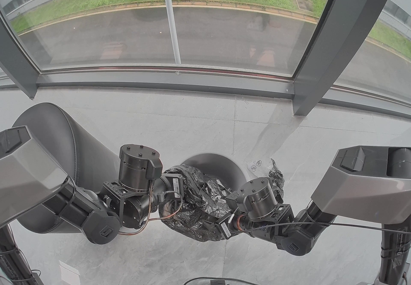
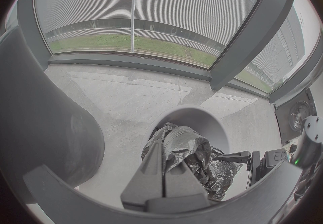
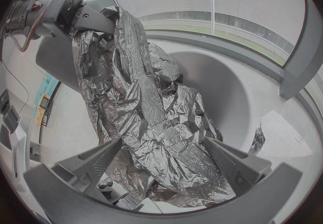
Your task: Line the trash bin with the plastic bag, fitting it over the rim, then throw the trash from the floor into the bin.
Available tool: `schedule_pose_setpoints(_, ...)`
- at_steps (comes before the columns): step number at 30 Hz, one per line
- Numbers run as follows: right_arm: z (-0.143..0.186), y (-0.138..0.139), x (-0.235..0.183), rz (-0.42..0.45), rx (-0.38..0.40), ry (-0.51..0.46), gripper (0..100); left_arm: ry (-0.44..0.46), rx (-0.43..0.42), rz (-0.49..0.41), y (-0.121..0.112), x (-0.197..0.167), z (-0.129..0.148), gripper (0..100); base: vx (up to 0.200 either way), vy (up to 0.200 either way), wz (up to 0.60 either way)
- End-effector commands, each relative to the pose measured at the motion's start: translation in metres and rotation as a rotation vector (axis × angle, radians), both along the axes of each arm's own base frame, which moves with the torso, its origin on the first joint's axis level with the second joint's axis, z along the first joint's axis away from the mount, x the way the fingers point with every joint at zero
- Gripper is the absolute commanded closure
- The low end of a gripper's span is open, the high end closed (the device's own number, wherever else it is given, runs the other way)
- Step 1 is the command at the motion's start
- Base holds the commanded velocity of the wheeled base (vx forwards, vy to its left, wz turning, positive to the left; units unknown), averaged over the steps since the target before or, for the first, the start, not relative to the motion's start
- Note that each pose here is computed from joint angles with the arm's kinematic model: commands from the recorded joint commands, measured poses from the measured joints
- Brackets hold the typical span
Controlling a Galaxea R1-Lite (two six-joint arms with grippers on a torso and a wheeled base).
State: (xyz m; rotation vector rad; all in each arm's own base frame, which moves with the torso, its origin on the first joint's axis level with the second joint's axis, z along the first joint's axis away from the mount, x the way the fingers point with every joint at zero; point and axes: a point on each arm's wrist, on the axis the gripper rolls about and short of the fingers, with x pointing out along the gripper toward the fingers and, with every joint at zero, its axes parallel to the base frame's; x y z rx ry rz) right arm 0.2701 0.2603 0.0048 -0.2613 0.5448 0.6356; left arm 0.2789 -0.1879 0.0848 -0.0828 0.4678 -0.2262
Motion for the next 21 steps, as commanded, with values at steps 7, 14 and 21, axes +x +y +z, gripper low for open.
schedule_pose_setpoints(7, 0.0, -0.004, 0.003, -0.015, -0.001, -0.001, 100, 0.002, 0.0, -0.001, -0.001, 0.0, -0.001, 100, 0.0, 0.0, 0.0)
schedule_pose_setpoints(14, 0.011, -0.01, 0.008, -0.037, 0.018, -0.025, 100, 0.002, 0.0, 0.001, 0.0, 0.0, -0.001, 100, 0.0, 0.0, 0.0)
schedule_pose_setpoints(21, 0.037, -0.024, 0.026, -0.095, 0.07, -0.085, 100, 0.006, 0.01, 0.026, 0.008, 0.006, -0.004, 100, 0.0, 0.0, 0.0)
